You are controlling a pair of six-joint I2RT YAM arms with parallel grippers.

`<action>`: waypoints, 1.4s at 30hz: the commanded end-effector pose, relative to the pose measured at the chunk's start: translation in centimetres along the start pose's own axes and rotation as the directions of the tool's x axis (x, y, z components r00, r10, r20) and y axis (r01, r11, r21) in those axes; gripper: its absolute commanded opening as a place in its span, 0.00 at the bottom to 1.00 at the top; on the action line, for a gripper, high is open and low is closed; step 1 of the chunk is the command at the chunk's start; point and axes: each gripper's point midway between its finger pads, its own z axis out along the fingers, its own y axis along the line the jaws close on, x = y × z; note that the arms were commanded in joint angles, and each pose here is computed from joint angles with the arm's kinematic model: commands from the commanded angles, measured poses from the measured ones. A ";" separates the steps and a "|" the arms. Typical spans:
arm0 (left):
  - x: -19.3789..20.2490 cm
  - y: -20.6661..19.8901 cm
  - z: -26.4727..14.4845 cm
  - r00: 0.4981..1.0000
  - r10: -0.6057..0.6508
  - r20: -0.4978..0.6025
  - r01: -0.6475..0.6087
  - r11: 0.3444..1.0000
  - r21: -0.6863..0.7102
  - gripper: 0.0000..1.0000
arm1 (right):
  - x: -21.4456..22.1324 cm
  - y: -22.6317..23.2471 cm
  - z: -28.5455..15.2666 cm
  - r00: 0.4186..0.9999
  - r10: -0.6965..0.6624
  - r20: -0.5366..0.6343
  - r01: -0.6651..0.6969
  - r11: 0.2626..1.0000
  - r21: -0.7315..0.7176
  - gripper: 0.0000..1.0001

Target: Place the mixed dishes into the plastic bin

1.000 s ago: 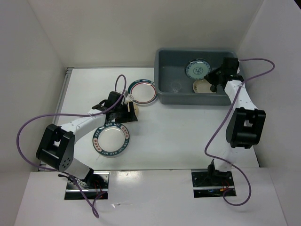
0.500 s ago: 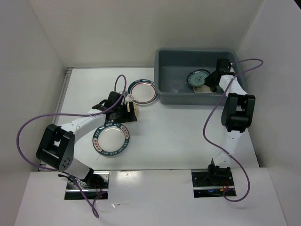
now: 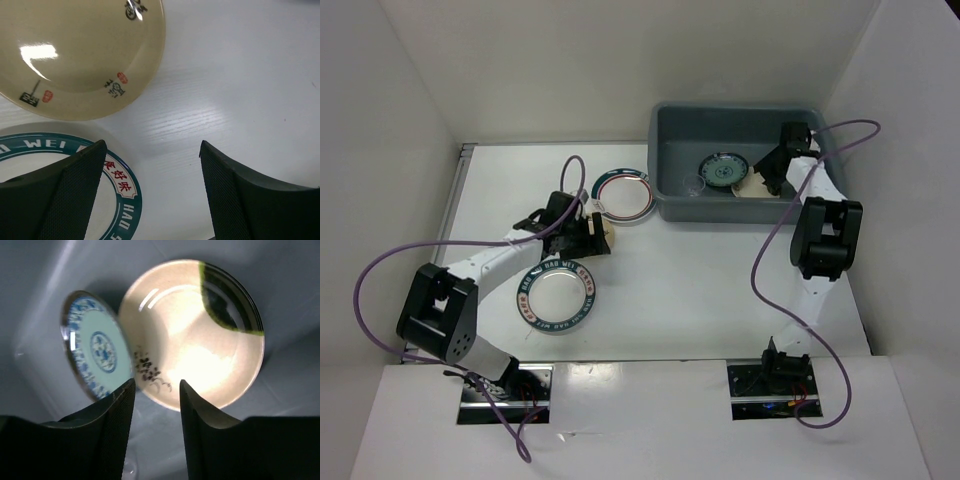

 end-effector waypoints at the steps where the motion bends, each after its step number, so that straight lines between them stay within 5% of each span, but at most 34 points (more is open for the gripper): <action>1: -3.1 -0.5 -0.4 0.998 -0.024 0.060 0.022 0.999 0.029 0.83 | -5.6 4.2 -7.4 0.985 0.003 0.172 0.018 0.993 -0.118 0.47; 10: -12.7 1.2 -2.6 0.948 -0.233 0.216 0.204 0.968 0.147 0.90 | -6.2 7.3 -23.8 0.951 0.045 0.307 0.095 0.900 -0.425 0.54; 14: -16.1 6.0 -0.3 0.893 -0.369 0.258 0.331 0.926 0.181 0.85 | -1.3 7.1 -27.4 0.948 -0.043 0.316 0.192 0.869 -0.457 0.56; 18: -17.8 7.3 2.6 0.893 -0.364 0.264 0.322 0.928 0.189 0.81 | 2.9 7.2 -30.4 0.950 -0.114 0.289 0.253 0.823 -0.508 0.56; 31: -19.8 8.5 12.2 0.926 -0.308 0.220 0.241 0.928 0.285 0.74 | 8.3 3.9 -33.0 0.964 -0.156 0.215 0.250 0.806 -0.536 0.57; 37: -16.9 9.5 16.0 0.928 -0.356 0.109 0.310 0.901 0.304 0.46 | 8.4 3.5 -32.5 0.968 -0.153 0.200 0.236 0.828 -0.509 0.57; 42: -16.8 8.8 16.4 0.924 -0.374 0.076 0.327 0.879 0.348 0.44 | 8.5 3.5 -32.1 0.971 -0.150 0.188 0.226 0.833 -0.504 0.57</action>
